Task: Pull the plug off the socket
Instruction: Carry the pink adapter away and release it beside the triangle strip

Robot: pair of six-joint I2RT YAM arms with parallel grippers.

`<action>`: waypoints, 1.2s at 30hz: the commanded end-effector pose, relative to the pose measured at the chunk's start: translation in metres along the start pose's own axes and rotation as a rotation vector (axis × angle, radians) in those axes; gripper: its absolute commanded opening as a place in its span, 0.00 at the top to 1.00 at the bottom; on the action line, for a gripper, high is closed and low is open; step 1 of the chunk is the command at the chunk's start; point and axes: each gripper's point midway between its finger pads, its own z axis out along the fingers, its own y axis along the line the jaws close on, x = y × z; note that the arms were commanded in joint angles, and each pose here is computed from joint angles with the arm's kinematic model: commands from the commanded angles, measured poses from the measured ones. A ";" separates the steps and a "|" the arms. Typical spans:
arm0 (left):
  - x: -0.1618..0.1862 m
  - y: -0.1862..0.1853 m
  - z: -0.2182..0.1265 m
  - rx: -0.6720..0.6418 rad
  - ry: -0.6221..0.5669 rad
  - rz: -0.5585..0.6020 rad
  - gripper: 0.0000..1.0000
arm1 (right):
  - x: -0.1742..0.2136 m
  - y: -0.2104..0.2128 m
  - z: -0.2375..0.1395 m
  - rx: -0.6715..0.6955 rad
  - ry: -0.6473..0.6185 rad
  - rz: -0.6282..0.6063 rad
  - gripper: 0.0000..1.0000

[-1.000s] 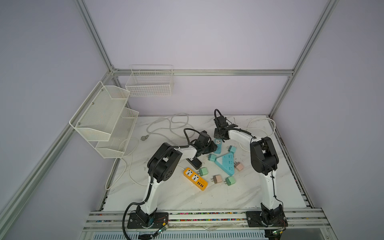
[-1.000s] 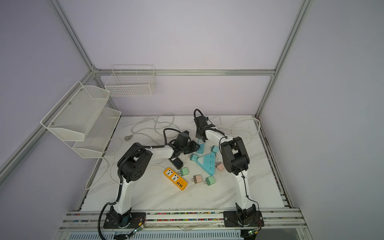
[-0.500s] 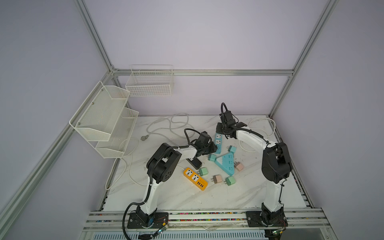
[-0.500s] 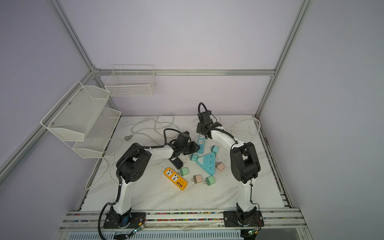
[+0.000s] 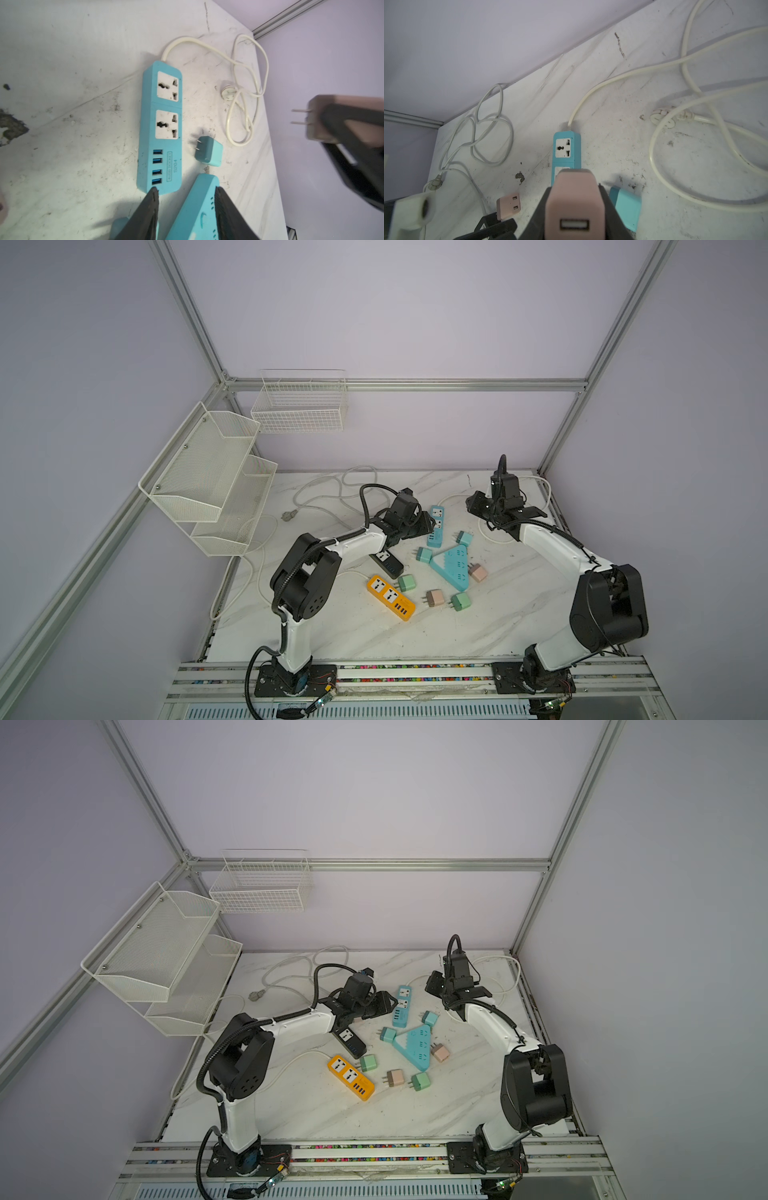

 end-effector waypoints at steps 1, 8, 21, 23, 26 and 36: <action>0.010 -0.001 -0.014 0.012 -0.004 0.022 0.54 | 0.007 0.005 -0.010 -0.096 0.008 0.035 0.78; 0.028 -0.005 -0.033 0.029 0.004 0.040 0.51 | 0.037 -0.033 -0.015 -0.089 0.062 0.084 0.78; 0.063 -0.017 -0.040 0.041 0.037 0.069 0.46 | 0.086 -0.092 -0.002 -0.061 0.127 0.214 0.77; 0.067 -0.016 -0.039 0.039 0.045 0.066 0.46 | 0.094 -0.098 0.003 -0.054 0.148 0.221 0.77; 0.071 -0.018 -0.037 0.039 0.051 0.069 0.45 | 0.098 -0.102 0.006 -0.048 0.153 0.223 0.77; 0.079 -0.018 -0.034 0.034 0.063 0.072 0.42 | 0.111 -0.112 0.015 -0.029 0.173 0.230 0.73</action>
